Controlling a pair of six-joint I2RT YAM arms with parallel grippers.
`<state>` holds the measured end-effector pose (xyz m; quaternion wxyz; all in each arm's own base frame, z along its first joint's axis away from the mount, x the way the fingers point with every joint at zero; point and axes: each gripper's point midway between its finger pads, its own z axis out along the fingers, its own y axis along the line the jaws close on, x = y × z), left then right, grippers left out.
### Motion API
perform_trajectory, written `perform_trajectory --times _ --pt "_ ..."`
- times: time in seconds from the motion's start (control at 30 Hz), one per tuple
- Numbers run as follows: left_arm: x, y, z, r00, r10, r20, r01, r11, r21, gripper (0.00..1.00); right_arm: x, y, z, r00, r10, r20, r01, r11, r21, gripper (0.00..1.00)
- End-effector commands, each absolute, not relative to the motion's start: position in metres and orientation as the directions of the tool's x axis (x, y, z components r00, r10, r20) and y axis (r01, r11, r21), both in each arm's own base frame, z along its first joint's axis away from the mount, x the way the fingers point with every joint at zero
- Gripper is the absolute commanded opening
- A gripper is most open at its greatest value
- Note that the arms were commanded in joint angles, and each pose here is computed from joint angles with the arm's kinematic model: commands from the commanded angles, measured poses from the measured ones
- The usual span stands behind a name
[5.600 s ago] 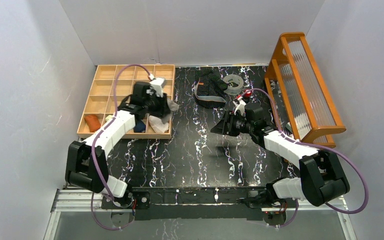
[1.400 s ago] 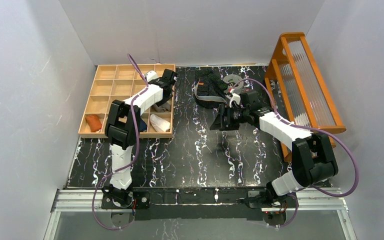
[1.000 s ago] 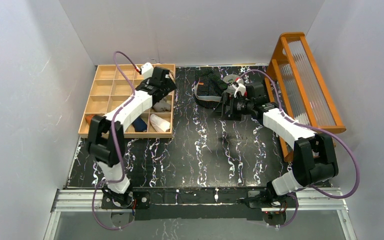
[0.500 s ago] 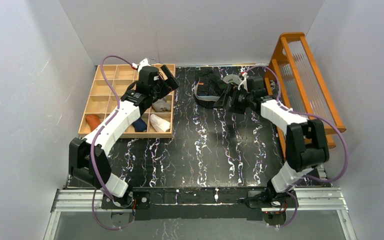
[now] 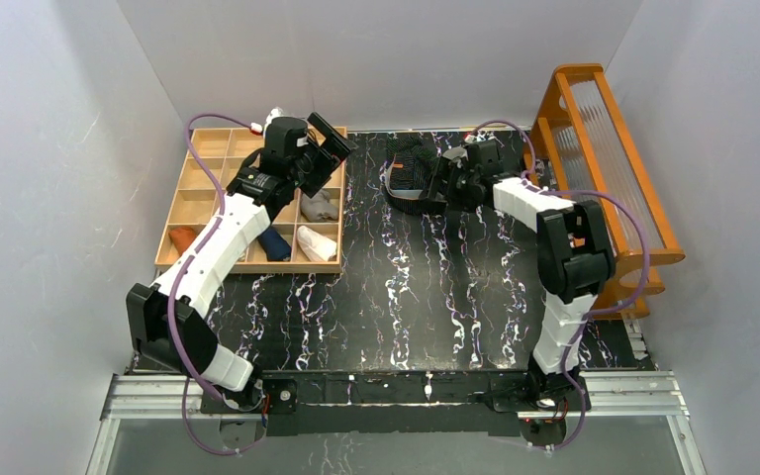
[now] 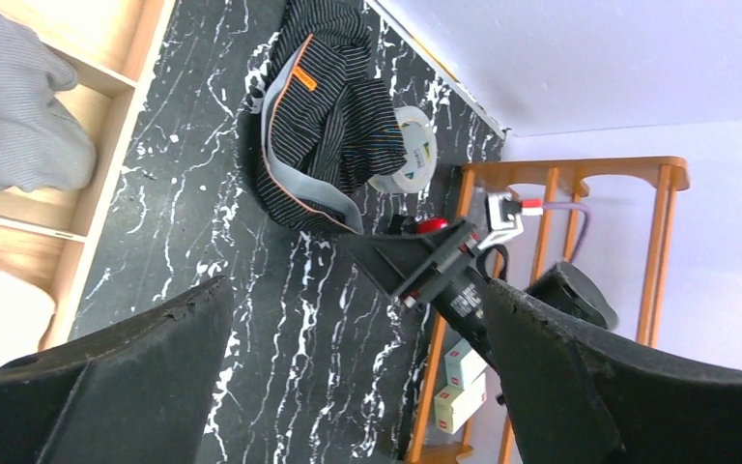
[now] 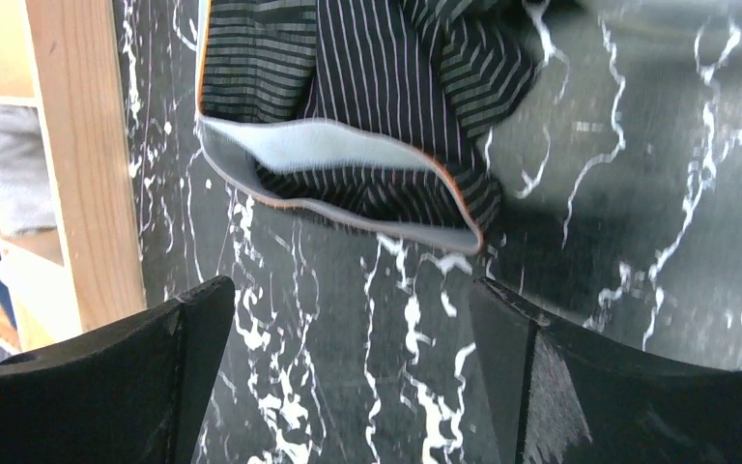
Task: Roll the underwear
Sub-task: Move the underwear to the center of the board.
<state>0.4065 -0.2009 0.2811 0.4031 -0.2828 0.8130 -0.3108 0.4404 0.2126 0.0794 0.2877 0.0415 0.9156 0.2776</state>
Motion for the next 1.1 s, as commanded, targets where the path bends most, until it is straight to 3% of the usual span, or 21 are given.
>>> perform_trajectory --times 0.0,0.37,0.6,0.73,0.83,0.93,1.07 --pt "0.405 -0.210 0.315 -0.509 -0.738 -0.443 -0.175 0.593 -0.786 0.98 0.473 0.225 0.089 -0.790 0.198 -0.580 -0.146 0.858 0.492 0.98" --pt "0.414 -0.214 0.341 -0.493 -0.747 -0.447 -0.124 0.568 -0.813 0.98 0.505 0.239 0.040 -0.813 0.129 -0.568 -0.125 0.913 0.387 0.97" --pt "0.410 -0.210 0.358 -0.466 -0.760 -0.453 -0.093 0.551 -0.829 0.98 0.446 0.241 0.002 -0.878 0.007 -0.478 -0.164 0.934 0.316 0.77" --pt "0.411 -0.217 0.357 -0.487 -0.765 -0.420 -0.094 0.524 -0.847 0.98 0.372 0.237 -0.010 -0.915 -0.065 -0.398 -0.184 0.946 0.268 0.55" --pt "0.407 -0.219 0.365 -0.488 -0.763 -0.423 -0.062 0.514 -0.855 0.98 0.316 0.252 -0.003 -0.935 -0.080 -0.346 -0.191 0.935 0.299 0.50" --pt "0.405 -0.222 0.369 -0.501 -0.763 -0.409 -0.052 0.498 -0.866 0.98 0.287 0.284 0.032 -0.913 -0.121 -0.389 -0.270 0.896 0.354 0.52" --pt "0.399 -0.215 0.376 -0.477 -0.768 -0.428 -0.041 0.505 -0.862 0.98 0.332 0.284 0.094 -0.801 -0.124 -0.585 -0.336 0.902 0.270 0.59"
